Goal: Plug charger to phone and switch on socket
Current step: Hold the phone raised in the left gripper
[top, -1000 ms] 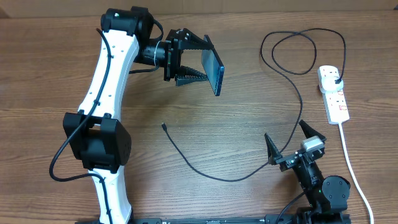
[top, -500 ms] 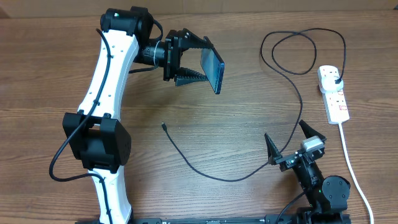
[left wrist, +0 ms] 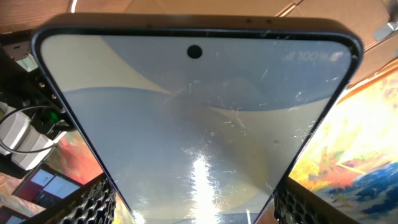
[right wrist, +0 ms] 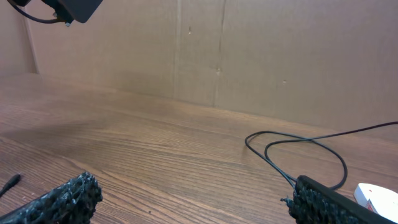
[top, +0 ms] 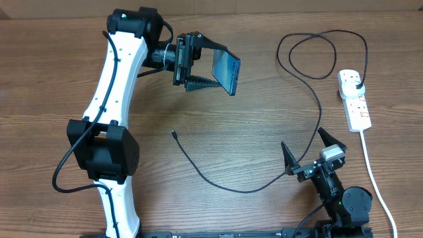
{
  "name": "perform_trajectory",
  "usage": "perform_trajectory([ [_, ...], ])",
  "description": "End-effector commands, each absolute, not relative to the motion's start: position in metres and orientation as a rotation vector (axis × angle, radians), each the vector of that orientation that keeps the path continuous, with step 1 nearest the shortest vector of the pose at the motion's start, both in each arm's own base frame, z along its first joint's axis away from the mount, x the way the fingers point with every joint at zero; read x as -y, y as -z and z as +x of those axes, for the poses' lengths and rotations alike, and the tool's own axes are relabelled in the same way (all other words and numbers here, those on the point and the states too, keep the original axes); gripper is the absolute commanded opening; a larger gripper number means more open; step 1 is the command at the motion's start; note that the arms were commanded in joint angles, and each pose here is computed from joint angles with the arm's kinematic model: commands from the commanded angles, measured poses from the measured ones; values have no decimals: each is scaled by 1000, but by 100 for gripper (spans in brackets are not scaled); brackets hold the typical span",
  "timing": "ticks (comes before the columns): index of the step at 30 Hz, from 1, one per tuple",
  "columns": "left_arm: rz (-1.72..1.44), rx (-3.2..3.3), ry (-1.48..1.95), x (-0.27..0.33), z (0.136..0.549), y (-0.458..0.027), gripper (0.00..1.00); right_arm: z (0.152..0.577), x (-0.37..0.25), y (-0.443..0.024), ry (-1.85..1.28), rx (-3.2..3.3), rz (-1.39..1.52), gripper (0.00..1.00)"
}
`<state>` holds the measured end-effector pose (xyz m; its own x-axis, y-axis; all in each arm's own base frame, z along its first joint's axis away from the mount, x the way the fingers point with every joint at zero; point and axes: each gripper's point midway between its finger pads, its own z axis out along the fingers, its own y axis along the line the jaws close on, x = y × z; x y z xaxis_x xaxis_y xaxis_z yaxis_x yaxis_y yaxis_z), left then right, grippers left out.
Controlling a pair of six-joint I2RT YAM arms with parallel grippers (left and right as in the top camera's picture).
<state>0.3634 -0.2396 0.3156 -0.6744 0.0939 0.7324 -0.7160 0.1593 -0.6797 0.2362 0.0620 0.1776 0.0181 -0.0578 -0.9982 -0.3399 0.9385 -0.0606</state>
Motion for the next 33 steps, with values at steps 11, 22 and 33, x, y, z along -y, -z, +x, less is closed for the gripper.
perform_trajectory([
  [11,563,1749,-1640,239,359,-338,68,237,-60,-176,-217,-1543,-308,100],
  [22,522,1777,-1675,239,361,-338,62,237,-60,-176,-217,-1543,-308,100],
  [33,444,2054,-1629,238,370,-306,58,237,-60,-176,-217,-1543,-308,100],
])
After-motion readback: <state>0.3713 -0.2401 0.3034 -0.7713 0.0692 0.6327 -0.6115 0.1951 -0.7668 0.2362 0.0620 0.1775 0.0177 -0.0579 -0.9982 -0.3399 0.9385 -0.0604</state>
